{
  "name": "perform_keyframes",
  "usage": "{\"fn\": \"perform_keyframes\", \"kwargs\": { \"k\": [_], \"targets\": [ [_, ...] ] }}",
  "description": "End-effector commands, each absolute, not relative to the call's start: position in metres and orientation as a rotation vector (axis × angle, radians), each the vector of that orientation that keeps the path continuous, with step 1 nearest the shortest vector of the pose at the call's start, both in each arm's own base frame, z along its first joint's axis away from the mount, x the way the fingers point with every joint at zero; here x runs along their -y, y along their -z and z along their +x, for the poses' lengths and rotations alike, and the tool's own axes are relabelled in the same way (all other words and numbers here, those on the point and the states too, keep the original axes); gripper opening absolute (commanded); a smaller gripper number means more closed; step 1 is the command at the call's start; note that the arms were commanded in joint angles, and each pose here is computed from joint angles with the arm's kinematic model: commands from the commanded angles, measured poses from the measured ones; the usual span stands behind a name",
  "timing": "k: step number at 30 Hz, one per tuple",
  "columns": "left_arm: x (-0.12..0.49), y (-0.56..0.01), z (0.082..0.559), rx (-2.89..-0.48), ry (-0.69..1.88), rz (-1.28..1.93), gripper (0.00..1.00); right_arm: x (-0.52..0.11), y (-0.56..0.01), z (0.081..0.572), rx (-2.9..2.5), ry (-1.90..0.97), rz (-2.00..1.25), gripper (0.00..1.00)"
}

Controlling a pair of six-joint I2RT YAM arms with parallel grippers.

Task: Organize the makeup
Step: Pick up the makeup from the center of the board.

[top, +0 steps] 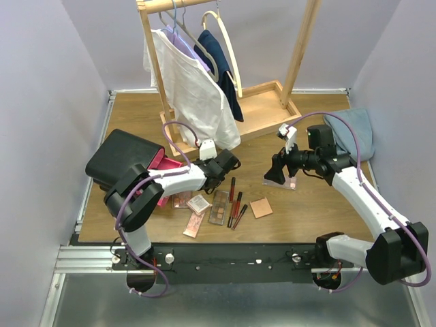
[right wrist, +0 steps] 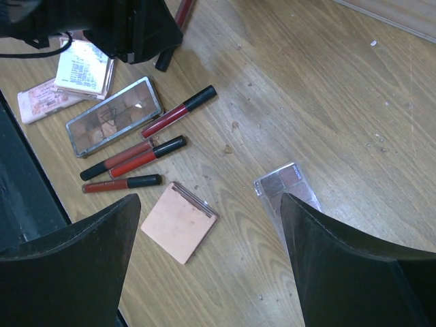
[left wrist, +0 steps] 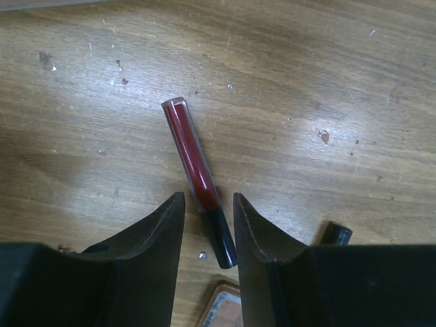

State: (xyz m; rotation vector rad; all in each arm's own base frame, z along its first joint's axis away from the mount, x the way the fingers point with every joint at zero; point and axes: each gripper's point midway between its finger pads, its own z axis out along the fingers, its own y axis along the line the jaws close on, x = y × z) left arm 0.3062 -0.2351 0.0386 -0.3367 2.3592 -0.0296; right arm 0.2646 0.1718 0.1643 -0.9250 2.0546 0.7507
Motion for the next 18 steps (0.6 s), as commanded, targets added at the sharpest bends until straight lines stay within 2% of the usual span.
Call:
{"fn": "perform_keyframes", "kwargs": {
  "k": [1,10,18],
  "targets": [
    [0.236,-0.029,0.316,-2.356,0.037,-0.391,0.43,-0.174,-0.164,0.262,-2.045,-0.783,-0.927,0.91],
    [0.238,-0.013,0.316,-2.397,0.06,-0.378,0.4,-0.173,-0.164,0.262,-2.045,-0.783,-0.927,0.91],
    [0.235,-0.03,0.32,-2.358,0.098,-0.365,0.17,-0.171,-0.164,0.263,-2.047,-0.773,-0.922,0.91]
  ]
}}
